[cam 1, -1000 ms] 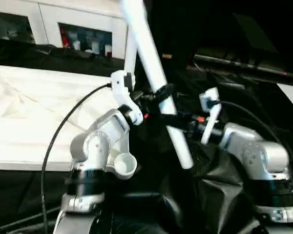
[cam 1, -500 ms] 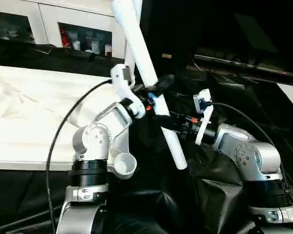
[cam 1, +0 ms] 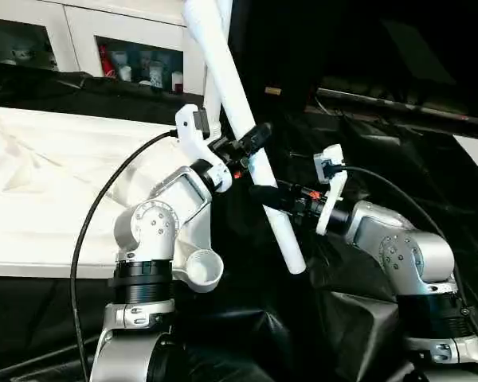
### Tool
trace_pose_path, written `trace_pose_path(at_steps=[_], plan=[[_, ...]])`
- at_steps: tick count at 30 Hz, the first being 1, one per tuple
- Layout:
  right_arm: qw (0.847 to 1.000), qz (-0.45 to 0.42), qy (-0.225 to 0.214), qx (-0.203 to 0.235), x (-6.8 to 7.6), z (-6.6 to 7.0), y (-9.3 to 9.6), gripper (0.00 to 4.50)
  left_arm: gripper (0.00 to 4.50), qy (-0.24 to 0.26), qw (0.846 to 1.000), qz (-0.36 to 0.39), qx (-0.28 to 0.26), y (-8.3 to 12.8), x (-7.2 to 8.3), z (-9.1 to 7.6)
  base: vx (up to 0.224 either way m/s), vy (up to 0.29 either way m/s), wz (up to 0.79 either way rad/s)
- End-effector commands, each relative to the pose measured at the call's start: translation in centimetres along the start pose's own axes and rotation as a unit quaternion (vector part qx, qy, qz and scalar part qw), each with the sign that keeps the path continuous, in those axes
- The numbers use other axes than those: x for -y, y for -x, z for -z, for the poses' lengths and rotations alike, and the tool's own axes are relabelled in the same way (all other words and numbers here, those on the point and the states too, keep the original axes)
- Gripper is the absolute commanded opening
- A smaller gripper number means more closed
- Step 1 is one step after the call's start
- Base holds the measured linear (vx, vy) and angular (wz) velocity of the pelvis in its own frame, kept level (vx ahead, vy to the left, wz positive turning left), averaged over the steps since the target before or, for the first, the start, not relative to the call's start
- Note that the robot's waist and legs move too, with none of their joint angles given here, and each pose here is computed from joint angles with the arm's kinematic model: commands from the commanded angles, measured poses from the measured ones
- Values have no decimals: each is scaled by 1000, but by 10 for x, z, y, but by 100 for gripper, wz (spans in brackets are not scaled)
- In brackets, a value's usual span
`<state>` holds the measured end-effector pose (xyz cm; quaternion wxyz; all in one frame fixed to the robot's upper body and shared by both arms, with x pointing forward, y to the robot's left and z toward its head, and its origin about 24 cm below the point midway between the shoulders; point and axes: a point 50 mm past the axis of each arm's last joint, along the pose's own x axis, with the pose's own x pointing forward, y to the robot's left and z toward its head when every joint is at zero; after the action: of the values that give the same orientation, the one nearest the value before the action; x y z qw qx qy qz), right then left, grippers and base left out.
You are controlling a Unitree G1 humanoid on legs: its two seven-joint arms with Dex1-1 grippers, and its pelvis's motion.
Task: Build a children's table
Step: Insert table leg to table base
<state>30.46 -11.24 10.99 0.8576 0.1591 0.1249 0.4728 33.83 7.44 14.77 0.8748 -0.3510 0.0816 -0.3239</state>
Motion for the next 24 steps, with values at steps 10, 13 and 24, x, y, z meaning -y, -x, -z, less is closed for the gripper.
trace_pose_path(at_steps=[10,13,24], plan=[[998,-52,-1,44,-8,-19,22,301,180,-65,998,4,-15,4,-3,-27,0,0,0],[997,-58,21,50,-9,-24,26,310,179,-83,996,14,-29,5,-3,-33,0,0,0],[865,73,491,73,5,-101,30,411,179,-122,958,184,-185,13,35,-38,0,0,0]])
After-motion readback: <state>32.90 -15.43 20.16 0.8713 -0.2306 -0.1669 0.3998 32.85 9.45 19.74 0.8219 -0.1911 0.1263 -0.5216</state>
